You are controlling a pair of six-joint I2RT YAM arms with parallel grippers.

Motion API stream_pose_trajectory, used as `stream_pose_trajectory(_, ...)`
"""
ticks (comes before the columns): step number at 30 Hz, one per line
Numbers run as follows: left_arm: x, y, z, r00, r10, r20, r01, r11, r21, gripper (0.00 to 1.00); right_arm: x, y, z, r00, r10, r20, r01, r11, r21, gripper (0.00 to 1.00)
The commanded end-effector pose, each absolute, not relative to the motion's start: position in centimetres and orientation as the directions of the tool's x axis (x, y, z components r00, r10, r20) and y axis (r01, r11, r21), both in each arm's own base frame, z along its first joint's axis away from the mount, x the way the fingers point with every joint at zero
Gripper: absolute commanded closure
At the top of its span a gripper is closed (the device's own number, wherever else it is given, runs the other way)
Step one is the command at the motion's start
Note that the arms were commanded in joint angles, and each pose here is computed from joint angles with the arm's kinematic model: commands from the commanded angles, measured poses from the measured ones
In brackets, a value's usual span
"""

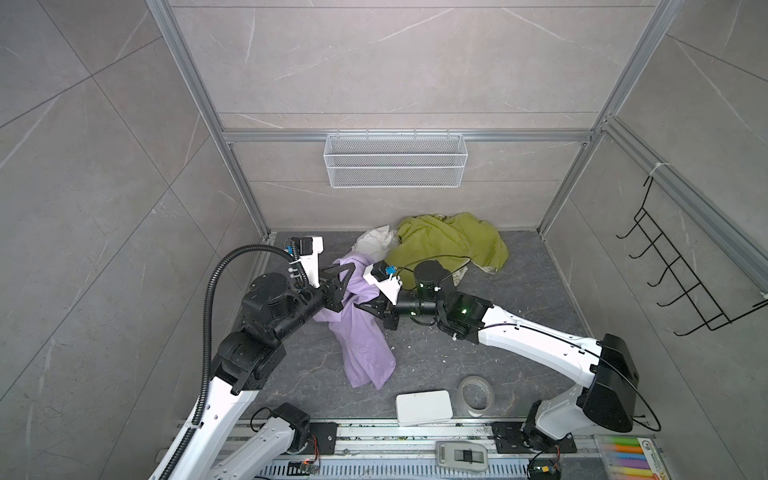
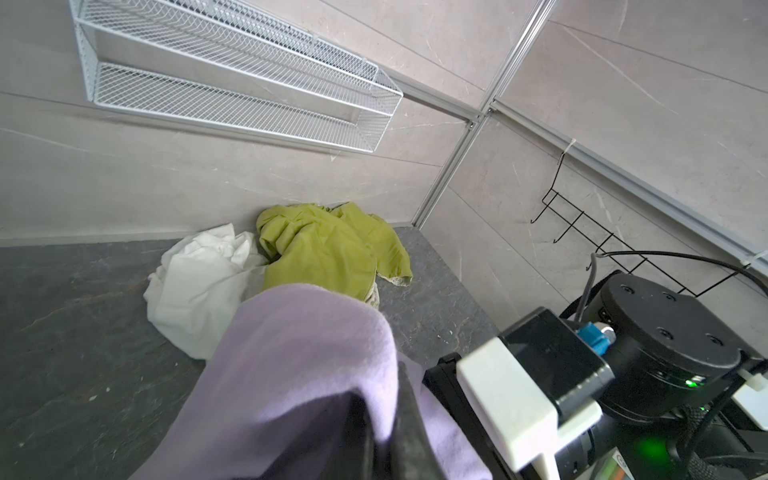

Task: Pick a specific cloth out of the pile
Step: 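Pull the lavender cloth toward the robot with both grippers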

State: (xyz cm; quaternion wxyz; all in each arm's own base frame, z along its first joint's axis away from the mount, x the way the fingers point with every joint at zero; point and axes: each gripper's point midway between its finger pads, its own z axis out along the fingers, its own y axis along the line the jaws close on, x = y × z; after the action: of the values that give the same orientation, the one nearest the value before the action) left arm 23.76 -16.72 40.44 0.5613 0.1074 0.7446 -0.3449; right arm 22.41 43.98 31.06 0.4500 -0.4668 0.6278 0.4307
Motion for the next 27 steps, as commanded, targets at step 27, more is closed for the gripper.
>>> stream_pose_trajectory(27, 21.4, -15.8, 33.2, -0.542, -0.232, -0.808, 0.438, 0.743, -0.507, 1.0, 21.3, 41.1, 20.4, -0.311, -0.341, -0.887, -0.933, 0.286, 0.217, 1.0)
